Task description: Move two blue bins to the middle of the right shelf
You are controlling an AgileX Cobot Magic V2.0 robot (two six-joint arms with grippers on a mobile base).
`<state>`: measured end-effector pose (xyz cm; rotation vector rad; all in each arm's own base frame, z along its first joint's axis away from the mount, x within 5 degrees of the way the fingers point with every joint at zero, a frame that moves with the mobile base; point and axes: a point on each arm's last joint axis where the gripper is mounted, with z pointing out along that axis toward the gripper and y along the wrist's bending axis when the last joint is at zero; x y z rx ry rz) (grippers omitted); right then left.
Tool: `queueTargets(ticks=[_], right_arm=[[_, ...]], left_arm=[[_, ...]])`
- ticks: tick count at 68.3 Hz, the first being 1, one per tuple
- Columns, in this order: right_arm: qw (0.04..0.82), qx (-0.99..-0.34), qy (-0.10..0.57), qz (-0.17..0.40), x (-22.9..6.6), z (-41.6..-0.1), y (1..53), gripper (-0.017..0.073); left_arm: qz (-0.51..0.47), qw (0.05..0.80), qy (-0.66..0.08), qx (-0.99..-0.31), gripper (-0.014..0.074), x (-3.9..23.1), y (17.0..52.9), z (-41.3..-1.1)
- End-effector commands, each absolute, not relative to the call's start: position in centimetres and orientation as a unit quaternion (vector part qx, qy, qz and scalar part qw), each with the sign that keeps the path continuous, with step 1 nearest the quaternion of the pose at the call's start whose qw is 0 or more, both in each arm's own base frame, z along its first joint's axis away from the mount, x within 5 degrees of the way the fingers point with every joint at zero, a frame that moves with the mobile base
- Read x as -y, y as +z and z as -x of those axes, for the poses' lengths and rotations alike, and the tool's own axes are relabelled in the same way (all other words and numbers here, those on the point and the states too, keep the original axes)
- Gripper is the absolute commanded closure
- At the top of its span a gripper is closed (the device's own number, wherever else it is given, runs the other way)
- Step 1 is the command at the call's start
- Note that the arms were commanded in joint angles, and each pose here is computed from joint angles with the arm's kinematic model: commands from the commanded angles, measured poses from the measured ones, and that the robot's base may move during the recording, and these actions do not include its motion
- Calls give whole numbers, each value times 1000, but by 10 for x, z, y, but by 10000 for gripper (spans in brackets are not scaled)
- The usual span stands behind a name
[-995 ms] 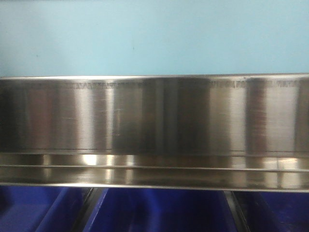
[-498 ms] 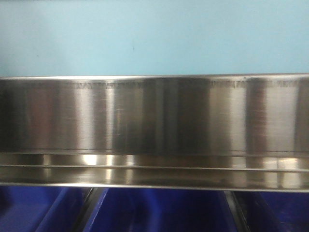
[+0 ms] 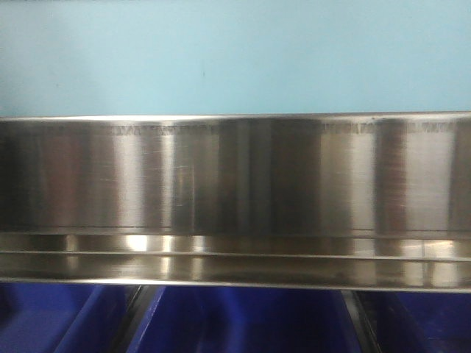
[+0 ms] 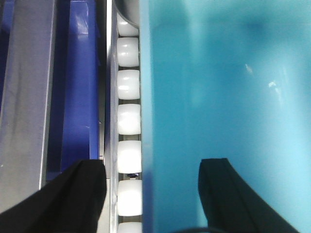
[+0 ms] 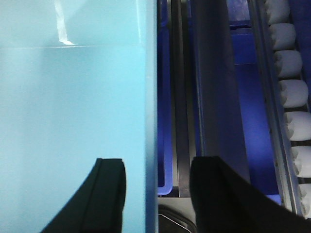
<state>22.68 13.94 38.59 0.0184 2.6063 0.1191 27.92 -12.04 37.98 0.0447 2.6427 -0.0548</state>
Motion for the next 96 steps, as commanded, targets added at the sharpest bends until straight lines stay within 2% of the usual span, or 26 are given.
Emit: queueTargets(ticks=[1,22,29,34,37,49,50,96], right_arm=[[268,-962,42,-8,-137,-227,386,345],[268,-962,42,-8,-137,-227,386,345],[268,-962,42,-8,-137,-227,386,345],[268,-962,42,-8,-137,-227,386,370],[268,-963,42,-8,-137,-228,385,403],[264,-964,39,-7,-139,-230,383,692],[264,-964,39,-7,-139,-230,383,731],[263,-964,39,-7,-139,-230,382,722]], left_arm=[[-15,246,-22,-969,265,120,379,-279],[-15,246,-22,-969,265,120,379,-279],[-14,245,-24,-969,295,120,379,-279],[-15,240,-24,-970,372,120,376,-279],[-15,234,-23,-972,450,121,373,-279],[-16,220,-19,-975,708,122,364,-280],[-16,220,-19,-975,704,122,364,-280],[-16,222,-16,-975,704,121,365,-281]])
